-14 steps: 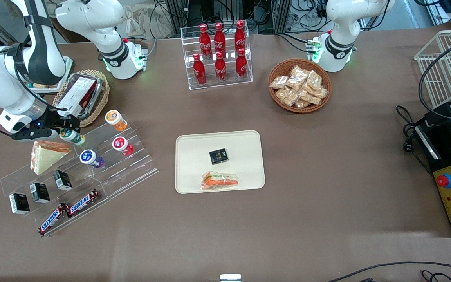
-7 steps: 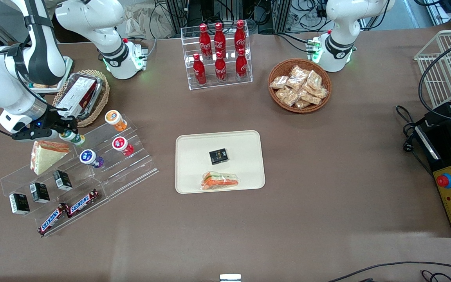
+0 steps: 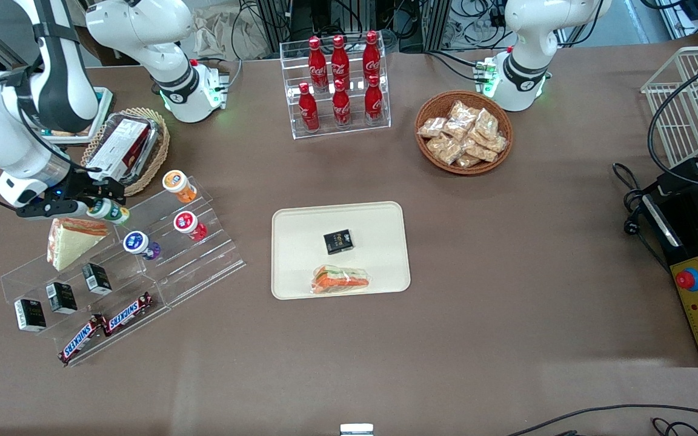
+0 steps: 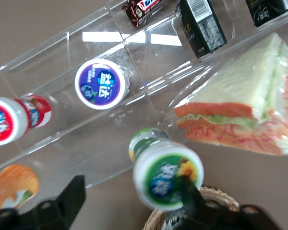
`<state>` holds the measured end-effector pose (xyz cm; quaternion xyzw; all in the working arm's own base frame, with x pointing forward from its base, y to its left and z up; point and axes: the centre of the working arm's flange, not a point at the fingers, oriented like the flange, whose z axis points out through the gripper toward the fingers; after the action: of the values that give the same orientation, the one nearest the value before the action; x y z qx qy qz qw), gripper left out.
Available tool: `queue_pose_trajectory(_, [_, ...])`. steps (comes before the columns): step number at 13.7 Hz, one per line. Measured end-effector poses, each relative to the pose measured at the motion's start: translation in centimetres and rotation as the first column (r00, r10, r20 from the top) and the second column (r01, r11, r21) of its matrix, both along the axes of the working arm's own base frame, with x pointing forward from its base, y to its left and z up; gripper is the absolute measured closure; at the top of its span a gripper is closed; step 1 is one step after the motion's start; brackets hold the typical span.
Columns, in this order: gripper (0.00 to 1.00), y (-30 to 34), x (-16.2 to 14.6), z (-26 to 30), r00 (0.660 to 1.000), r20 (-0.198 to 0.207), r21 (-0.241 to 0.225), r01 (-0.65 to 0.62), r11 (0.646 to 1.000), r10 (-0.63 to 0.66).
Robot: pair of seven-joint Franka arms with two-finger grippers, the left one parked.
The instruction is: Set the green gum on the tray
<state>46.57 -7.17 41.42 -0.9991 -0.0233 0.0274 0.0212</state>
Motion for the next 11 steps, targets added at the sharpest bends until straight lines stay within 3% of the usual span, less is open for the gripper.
queue_pose_trajectory(2, [0.00, 0.6, 1.2, 4.9, 1.000, -0.018, 0.005, -0.014, 1.000, 0.014])
queue_pose_trajectory(5, [0.00, 2.4, 2.1, 13.1, 1.000, -0.013, 0.005, -0.026, 1.000, 0.026])
queue_pose_trajectory(11, [0.00, 4.7, 0.5, 25.3, 1.000, 0.001, 0.027, -0.031, 0.999, 0.031])
